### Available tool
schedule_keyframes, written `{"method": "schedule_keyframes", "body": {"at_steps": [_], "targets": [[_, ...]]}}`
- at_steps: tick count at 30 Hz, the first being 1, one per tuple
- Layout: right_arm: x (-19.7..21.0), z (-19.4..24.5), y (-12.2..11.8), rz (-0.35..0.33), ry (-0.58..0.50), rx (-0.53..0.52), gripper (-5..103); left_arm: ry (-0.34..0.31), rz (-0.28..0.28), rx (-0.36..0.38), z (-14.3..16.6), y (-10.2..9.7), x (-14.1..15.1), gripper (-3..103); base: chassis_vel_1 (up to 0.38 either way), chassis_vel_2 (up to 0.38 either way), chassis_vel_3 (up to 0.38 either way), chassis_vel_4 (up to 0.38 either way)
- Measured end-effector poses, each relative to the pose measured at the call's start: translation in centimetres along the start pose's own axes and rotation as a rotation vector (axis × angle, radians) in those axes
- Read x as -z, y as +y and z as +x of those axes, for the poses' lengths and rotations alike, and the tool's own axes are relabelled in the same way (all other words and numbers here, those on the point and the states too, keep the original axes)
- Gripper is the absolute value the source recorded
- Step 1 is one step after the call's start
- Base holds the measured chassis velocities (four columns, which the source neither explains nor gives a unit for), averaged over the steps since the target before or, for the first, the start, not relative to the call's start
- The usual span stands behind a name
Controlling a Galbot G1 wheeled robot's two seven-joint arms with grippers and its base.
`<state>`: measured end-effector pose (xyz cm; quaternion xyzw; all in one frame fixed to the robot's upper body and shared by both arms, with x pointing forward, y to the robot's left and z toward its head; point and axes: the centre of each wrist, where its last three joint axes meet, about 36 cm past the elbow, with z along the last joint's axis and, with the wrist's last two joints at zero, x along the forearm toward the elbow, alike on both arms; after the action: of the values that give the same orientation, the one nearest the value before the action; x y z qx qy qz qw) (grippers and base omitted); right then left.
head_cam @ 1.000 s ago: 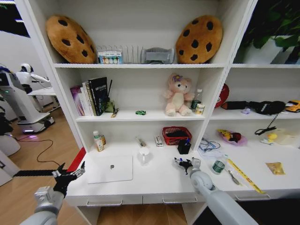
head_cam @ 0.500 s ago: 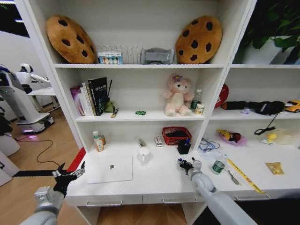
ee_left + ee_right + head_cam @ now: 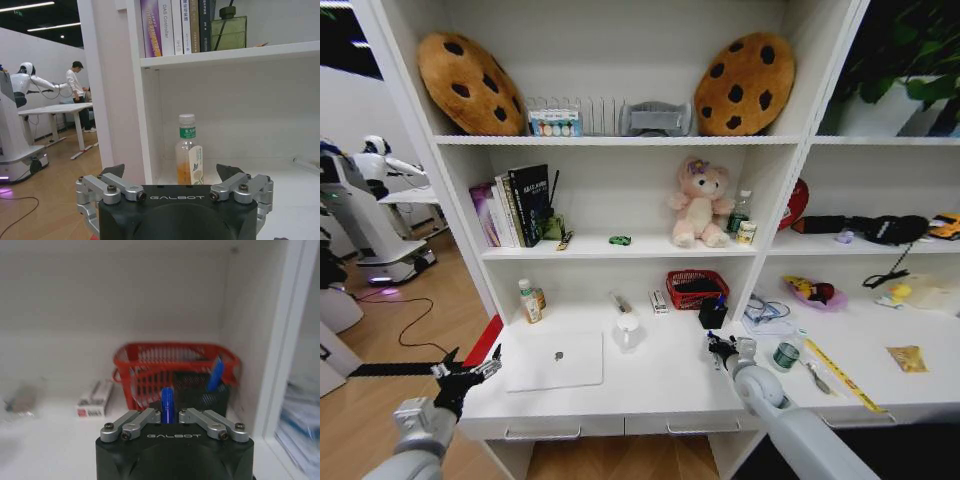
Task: Organize the objects on the table.
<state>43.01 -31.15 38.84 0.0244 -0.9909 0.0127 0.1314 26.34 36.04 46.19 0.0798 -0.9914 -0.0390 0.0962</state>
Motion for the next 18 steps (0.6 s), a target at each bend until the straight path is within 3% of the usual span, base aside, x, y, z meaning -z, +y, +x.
{"method": "schedule_keyframes", "body": {"at_steps": [2,3,5,18], "targets": [[1.1,0.0,-0.1,0.037,-0.196,0.087,11,0.0,0.0,0.0,0.0,0.0,0.0,100,0.0,0.0,0.0,0.0],[1.1,0.0,-0.1,0.037,-0.196,0.087,11,0.0,0.0,0.0,0.0,0.0,0.0,100,0.0,0.0,0.0,0.0],[2.4,-1.6,-1.4,0.074,-0.338,0.088,11,0.0,0.0,0.0,0.0,0.0,0.0,100,0.0,0.0,0.0,0.0],[2.3,-7.9,-4.4,0.117,-0.481,-0.041,11,0.0,0.0,0.0,0.0,0.0,0.0,100,0.0,0.0,0.0,0.0]]}}
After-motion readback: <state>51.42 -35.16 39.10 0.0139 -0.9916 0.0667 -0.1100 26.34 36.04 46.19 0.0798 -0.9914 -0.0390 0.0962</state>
